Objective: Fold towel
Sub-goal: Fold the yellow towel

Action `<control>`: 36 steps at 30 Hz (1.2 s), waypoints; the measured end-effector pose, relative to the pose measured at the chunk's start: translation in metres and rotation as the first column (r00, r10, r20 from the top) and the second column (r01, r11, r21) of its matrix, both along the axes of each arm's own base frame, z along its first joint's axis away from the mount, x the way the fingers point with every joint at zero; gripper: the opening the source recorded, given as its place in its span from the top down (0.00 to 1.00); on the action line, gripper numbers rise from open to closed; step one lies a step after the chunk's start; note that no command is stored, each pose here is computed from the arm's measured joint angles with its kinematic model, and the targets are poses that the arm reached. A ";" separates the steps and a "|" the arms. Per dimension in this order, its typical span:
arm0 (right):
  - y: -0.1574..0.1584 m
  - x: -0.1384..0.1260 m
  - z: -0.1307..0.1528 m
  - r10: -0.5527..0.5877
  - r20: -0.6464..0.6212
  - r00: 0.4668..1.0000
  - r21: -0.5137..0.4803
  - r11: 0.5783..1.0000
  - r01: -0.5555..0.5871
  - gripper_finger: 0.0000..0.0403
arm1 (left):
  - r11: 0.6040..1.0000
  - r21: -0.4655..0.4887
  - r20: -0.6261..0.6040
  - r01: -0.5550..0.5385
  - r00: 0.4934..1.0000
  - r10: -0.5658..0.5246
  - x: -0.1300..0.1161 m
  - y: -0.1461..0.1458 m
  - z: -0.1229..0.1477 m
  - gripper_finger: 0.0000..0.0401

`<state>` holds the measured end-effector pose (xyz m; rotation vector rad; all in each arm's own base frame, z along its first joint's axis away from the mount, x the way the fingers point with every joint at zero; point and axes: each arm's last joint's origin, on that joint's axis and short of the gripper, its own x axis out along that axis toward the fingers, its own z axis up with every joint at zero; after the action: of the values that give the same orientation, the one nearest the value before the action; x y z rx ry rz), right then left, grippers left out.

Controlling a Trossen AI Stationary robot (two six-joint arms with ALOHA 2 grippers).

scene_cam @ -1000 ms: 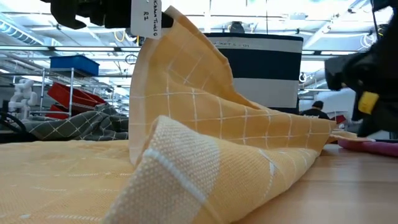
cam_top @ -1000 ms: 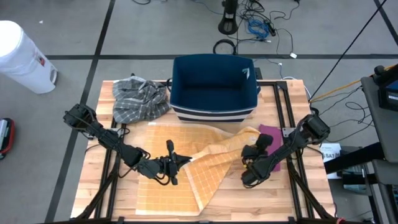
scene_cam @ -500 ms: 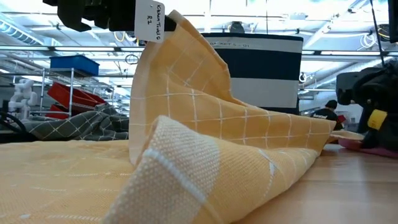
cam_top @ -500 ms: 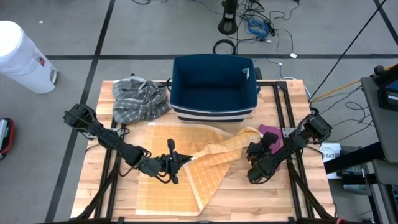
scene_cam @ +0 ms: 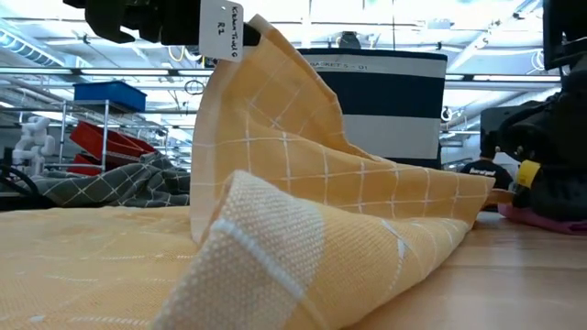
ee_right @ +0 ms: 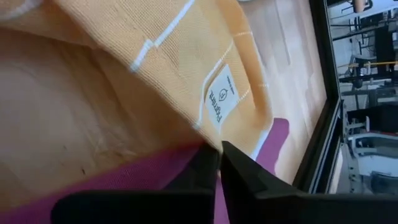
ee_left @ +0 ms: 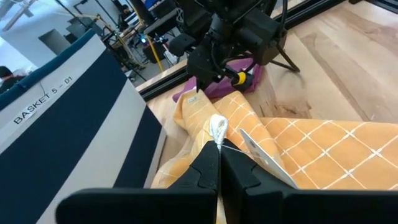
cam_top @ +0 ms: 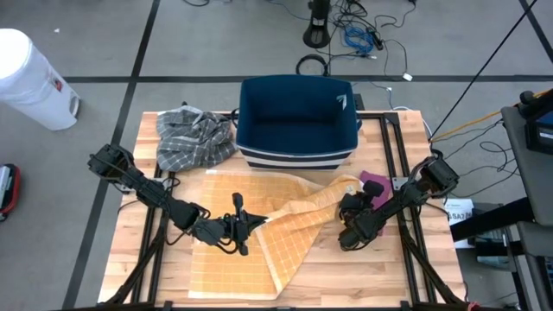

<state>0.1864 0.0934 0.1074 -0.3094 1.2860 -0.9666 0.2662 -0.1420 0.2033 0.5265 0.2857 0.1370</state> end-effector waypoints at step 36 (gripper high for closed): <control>0.006 0.113 0.201 0.411 0.091 0.907 -0.258 0.889 -0.377 1.00 | 0.971 -0.104 0.184 0.216 0.963 -0.195 -0.063 -0.074 0.028 1.00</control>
<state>0.2990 0.0998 0.3084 -0.6494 0.9266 -0.7718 0.2036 -0.2161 0.2308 0.4154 0.0681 -0.0376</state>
